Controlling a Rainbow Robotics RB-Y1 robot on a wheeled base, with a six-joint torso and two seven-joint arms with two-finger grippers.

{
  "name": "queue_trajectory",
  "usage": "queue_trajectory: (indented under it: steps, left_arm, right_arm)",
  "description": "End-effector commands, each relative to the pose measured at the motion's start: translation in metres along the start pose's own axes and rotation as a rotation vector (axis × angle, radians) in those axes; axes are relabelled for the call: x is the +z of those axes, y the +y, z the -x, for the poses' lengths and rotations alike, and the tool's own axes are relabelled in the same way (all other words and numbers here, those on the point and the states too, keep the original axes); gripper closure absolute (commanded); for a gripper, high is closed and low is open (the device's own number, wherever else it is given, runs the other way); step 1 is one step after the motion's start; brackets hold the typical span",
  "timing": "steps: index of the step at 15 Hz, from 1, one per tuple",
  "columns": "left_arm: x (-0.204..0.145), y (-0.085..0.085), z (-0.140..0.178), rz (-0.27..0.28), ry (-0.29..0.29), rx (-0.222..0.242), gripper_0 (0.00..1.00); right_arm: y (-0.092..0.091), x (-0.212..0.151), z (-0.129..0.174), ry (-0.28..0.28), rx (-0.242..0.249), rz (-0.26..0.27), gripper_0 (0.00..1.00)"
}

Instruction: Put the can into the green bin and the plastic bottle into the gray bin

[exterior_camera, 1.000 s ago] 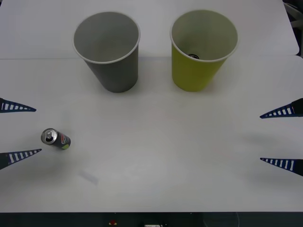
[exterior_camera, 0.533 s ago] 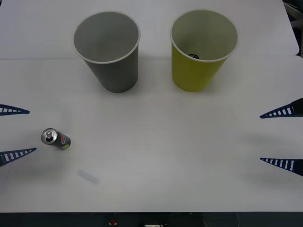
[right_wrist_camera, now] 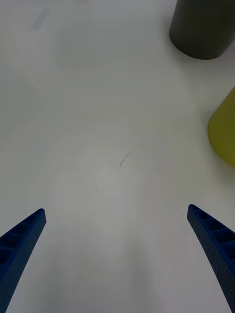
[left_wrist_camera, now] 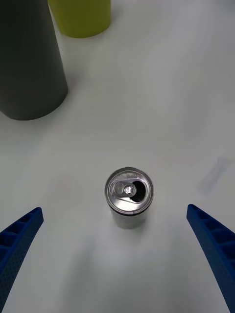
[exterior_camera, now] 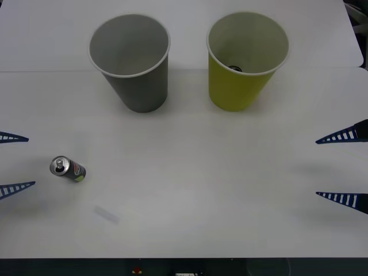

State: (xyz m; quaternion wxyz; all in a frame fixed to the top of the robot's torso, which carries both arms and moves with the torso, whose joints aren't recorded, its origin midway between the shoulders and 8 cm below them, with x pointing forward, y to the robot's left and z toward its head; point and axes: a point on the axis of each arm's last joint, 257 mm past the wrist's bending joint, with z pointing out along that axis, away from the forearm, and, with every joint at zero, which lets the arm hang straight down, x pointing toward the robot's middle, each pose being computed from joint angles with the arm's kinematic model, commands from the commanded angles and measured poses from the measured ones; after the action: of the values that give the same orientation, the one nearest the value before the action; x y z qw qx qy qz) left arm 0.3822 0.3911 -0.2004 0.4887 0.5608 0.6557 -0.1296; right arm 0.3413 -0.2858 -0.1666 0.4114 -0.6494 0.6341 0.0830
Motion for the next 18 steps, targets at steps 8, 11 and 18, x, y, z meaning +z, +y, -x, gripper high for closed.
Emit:
queue_trajectory:
  steps: [8, 11, 18]
  left_arm:
    - [0.027, 0.0, -0.046, 0.108, -0.132, -0.091, 0.0]
    - [0.04, -0.003, -0.054, 0.139, -0.163, -0.145, 0.0]
    - [0.063, -0.006, -0.06, 0.176, -0.206, -0.183, 0.0]
  right_arm:
    - [0.0, 0.0, 0.0, 0.0, 0.0, 0.0, 0.0]
    - [0.0, 0.0, 0.0, 0.0, 0.0, 0.0, 0.0]
    - [0.0, 0.0, 0.0, 0.0, 0.0, 0.0, 0.0]
